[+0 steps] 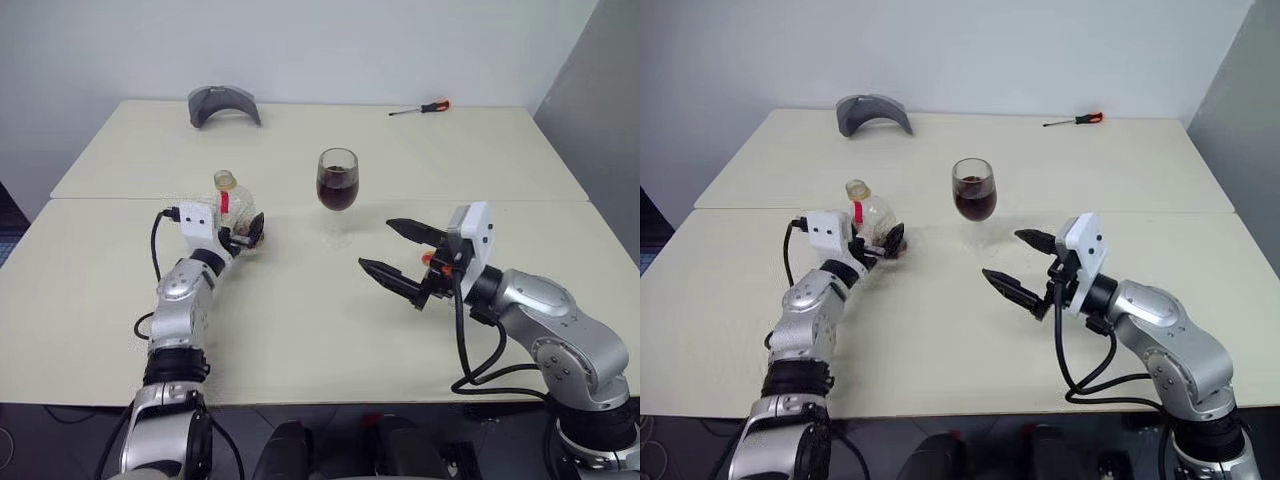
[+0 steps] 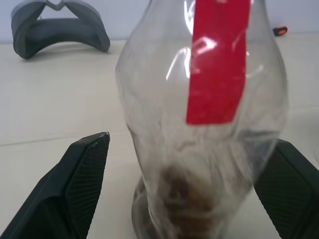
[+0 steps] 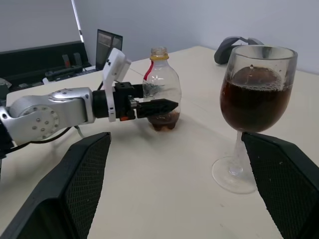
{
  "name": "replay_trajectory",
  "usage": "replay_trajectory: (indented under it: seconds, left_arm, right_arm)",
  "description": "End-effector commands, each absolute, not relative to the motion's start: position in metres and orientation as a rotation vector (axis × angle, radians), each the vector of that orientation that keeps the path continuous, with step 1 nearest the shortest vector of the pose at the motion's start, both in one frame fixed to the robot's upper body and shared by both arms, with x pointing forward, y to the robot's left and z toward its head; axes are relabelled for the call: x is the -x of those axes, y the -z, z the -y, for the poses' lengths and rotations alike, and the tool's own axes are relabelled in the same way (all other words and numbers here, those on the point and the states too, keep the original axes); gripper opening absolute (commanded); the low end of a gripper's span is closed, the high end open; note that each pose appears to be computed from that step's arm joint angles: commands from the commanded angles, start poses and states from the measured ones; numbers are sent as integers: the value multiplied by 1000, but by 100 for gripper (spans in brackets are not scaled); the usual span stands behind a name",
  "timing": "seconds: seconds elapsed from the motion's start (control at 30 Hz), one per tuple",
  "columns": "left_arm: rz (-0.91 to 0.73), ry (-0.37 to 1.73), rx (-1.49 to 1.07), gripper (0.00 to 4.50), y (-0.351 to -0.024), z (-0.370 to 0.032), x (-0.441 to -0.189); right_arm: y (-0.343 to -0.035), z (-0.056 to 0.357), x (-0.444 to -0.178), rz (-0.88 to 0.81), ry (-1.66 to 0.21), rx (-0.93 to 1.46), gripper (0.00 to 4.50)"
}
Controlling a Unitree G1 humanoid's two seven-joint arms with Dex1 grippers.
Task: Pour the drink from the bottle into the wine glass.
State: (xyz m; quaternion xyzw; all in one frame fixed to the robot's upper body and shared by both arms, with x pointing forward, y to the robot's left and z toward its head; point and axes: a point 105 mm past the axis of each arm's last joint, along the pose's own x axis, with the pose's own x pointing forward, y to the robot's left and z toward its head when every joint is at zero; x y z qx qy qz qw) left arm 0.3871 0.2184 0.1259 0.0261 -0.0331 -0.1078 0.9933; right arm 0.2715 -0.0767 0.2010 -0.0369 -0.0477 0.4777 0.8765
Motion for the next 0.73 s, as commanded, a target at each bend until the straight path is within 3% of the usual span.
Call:
replay_trajectory:
  seconds: [0.03, 0.27, 0.37, 0.53, 0.73]
  left_arm:
    - [98, 252, -78, 446, -141, -214, -368]
    - [33, 256, -81, 446, -143, -207, -316]
    - [-10, 258, -91, 446, -141, -190, -299]
    - [-50, 217, -104, 446, -128, -165, -301]
    - [-89, 179, -22, 446, -109, -148, -292]
  right_arm:
    - [-211, 84, -266, 142, -972, 93, 450]
    - [-196, 116, -254, 54, -865, 128, 450]
    - [-184, 145, -258, 7, -665, 149, 450]
    - [-165, 176, -273, -12, -281, 57, 450]
    - [-144, 187, -266, -49, -101, 51, 450]
